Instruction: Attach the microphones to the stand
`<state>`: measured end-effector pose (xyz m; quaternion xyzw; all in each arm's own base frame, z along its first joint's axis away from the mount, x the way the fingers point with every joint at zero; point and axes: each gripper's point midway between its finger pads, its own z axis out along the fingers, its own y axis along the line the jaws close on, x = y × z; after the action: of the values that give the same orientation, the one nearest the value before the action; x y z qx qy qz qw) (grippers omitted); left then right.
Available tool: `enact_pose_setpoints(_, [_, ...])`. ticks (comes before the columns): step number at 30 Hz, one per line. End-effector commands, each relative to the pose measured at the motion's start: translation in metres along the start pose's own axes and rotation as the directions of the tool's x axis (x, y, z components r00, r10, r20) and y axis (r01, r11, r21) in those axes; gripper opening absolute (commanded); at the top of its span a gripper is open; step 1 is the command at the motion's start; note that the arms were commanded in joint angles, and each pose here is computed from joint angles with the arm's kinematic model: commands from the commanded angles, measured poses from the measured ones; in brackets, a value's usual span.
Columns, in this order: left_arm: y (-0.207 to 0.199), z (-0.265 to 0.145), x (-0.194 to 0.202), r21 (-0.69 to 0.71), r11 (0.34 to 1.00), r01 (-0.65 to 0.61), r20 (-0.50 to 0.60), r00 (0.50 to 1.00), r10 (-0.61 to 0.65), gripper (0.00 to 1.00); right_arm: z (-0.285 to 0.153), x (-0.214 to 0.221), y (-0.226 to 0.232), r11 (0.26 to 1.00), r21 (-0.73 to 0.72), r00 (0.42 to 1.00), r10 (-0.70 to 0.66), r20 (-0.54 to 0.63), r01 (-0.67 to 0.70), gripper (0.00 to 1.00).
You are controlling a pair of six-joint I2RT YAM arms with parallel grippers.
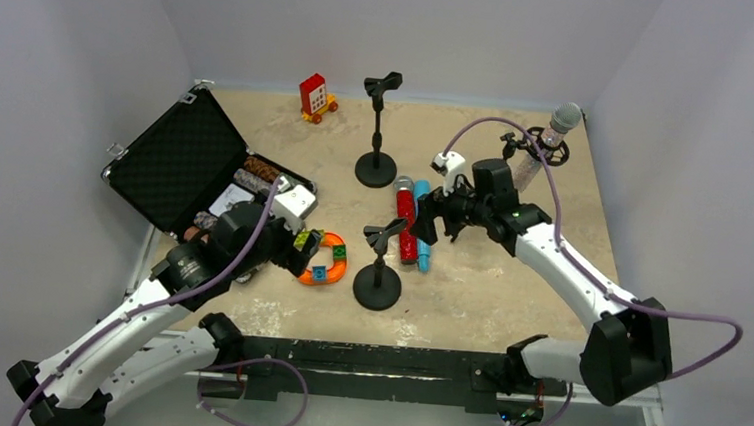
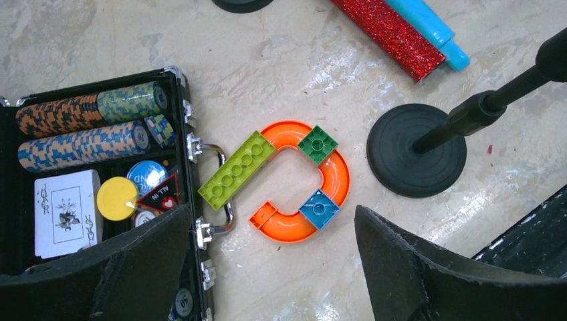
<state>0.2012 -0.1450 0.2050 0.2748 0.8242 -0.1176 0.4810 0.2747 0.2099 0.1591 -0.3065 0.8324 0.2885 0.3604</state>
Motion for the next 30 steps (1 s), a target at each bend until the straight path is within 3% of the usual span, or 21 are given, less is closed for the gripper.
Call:
enact_pose_setpoints(1, [0.004, -0.007, -0.005, 0.003, 1.000, -0.025, 0.045, 0.999, 0.025, 0.96, 0.016, -0.036, -0.007, 0.992, 0.099, 0.994, 0.070, 0.084, -0.078, 0.93])
enact_pose_setpoints(14, [0.005, -0.013, -0.008, 0.007, 0.999, -0.049, 0.094, 0.994, 0.048, 0.96, 0.089, -0.016, -0.022, 0.978, 0.175, 0.985, 0.135, -0.112, -0.114, 0.68])
enact_pose_setpoints(30, [0.005, -0.013, -0.008, 0.007, 0.999, -0.048, 0.098, 0.994, 0.047, 0.96, 0.117, 0.040, -0.047, 0.939, 0.317, 0.937, 0.226, -0.266, -0.136, 0.68])
